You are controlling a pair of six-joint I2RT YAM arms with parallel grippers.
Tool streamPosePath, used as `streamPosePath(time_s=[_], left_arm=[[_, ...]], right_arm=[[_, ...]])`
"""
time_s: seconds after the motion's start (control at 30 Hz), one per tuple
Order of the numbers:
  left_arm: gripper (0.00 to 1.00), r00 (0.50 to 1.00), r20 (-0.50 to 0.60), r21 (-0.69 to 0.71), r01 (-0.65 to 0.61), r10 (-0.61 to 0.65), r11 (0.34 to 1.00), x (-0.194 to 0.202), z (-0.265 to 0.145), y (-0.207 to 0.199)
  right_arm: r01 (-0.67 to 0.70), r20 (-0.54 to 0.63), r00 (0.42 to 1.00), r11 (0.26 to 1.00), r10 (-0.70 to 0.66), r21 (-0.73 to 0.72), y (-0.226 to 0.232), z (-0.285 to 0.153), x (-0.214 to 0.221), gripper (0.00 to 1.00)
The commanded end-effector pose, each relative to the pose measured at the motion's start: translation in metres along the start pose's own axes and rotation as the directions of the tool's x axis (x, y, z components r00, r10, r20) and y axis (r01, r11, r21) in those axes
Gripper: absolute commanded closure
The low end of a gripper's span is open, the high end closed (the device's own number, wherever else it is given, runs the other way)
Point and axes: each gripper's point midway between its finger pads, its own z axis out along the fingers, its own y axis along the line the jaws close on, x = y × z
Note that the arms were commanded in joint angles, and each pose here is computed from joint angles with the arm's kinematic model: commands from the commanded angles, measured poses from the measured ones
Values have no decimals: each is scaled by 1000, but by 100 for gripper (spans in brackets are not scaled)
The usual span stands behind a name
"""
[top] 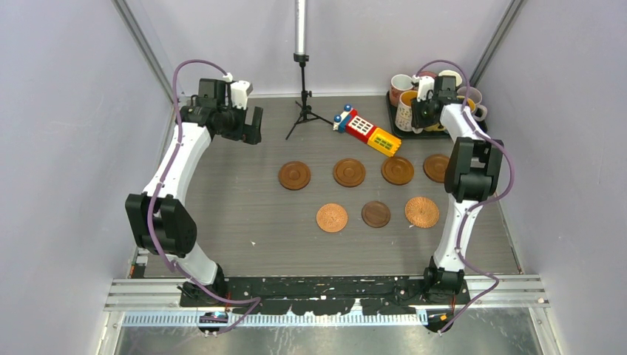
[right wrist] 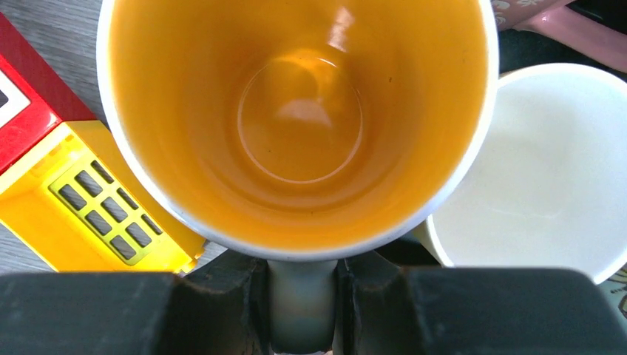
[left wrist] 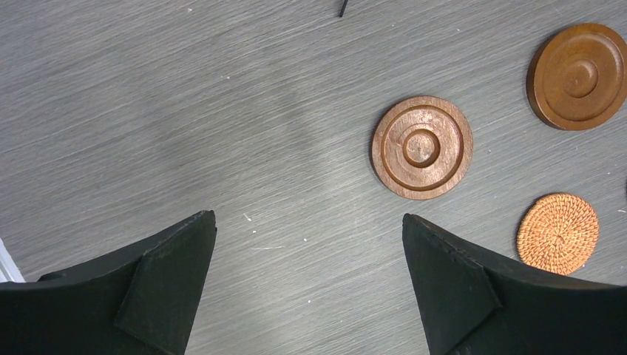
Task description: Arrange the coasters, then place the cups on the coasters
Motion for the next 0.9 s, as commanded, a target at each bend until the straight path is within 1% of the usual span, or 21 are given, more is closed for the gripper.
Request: streamPosePath(time_s=[0.0,0.2,0.4,0.5,0.6,0.63,0.8,0.87], left_arm=[[0,998,54,11,6,-7,1000,-16,-7,-1],[0,998,57,11,13,-14,1000,-17,-8,-1],[0,998,57,2,34,-34,999,-17,-10,-1],[0,997,60,-3,57,-57,998,-17,-10,0],[0,995,66,-18,79,-77,997,-16,-11,6],[0,992,67,-21,111,-110,994,-15,-11,6],[0,981,77,-46,182,-178,982,-10,-16,22],[0,977,75,-52,205,-201,977,-6,-18,28]], right_arm=[[18,302,952,996,-44,87,-22,-65,-91,100],[16,403,914,997,-47,79,-19,-84,-105,100],[29,479,877,1000,-29,8,1,-113,-119,100],[23,496,868,999,-4,-34,12,-129,-124,100],[41,500,866,997,-2,-66,29,-142,-128,100],[50,501,865,996,-7,-73,37,-146,-129,100],[79,474,880,993,-27,-91,81,-160,-128,100],[112,467,883,986,-42,-123,117,-165,-124,100]])
